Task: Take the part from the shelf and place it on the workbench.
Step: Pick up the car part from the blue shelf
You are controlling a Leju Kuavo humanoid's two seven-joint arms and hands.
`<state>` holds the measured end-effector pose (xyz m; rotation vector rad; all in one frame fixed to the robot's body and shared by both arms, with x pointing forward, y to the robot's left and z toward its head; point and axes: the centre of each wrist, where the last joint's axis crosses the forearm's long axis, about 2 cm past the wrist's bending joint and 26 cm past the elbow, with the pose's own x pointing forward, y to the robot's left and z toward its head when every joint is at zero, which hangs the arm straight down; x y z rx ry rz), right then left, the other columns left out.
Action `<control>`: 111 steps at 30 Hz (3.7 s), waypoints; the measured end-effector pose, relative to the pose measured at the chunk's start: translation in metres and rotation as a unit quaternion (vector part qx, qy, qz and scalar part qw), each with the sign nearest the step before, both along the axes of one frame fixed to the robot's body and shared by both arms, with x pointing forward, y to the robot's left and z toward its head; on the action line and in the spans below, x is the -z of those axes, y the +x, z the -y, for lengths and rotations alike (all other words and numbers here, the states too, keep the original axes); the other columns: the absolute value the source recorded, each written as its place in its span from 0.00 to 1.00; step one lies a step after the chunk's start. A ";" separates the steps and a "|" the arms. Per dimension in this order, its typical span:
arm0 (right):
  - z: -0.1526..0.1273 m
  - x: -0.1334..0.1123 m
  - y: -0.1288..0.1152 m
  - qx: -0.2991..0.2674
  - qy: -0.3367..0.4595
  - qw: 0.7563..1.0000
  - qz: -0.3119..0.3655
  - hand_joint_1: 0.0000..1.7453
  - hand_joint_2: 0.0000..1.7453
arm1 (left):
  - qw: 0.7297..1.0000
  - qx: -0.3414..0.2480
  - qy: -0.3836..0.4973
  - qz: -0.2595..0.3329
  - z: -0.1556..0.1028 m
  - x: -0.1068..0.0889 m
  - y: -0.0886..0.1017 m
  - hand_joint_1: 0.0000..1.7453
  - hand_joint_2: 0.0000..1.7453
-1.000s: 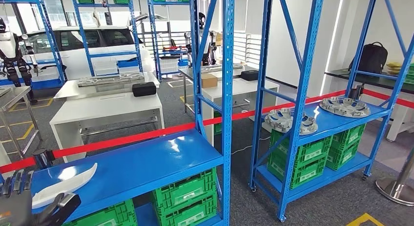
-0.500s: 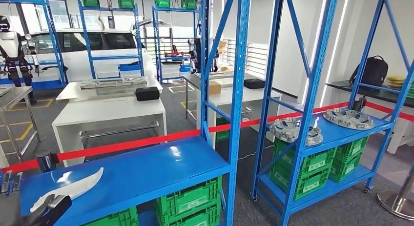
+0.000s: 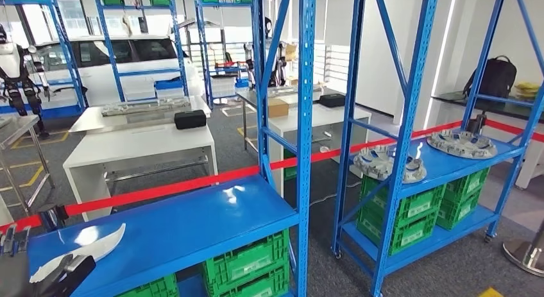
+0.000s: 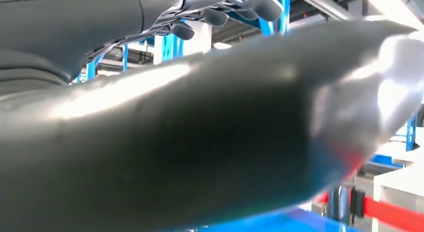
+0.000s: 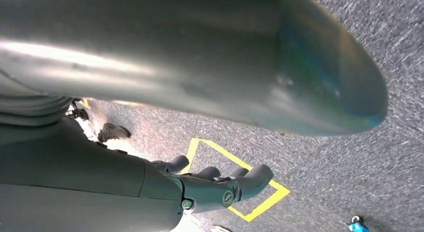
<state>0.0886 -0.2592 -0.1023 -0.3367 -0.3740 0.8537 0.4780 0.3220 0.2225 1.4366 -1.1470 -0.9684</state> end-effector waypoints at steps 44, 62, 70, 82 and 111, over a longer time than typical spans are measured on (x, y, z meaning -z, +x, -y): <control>0.005 0.002 -0.009 0.018 -0.007 1.000 -0.005 0.00 0.00 | 0.985 -0.083 -0.039 -0.145 -0.012 0.032 -0.012 0.00 0.00; 0.006 0.002 -0.008 0.019 -0.007 1.000 -0.005 0.00 0.00 | 0.986 -0.088 -0.042 -0.136 -0.014 0.019 -0.007 0.00 0.00; 0.006 0.002 -0.009 0.020 -0.008 1.000 -0.005 0.00 0.00 | 0.985 -0.090 -0.042 -0.139 -0.014 0.022 -0.008 0.00 0.00; 0.006 0.002 -0.010 0.021 -0.009 1.000 -0.008 0.00 0.00 | 0.985 -0.092 -0.046 -0.142 -0.014 0.031 -0.012 0.00 0.00; 0.005 0.001 -0.001 0.006 -0.008 1.000 -0.009 0.00 0.00 | 0.982 -0.109 -0.055 -0.142 -0.031 0.037 -0.017 0.00 0.00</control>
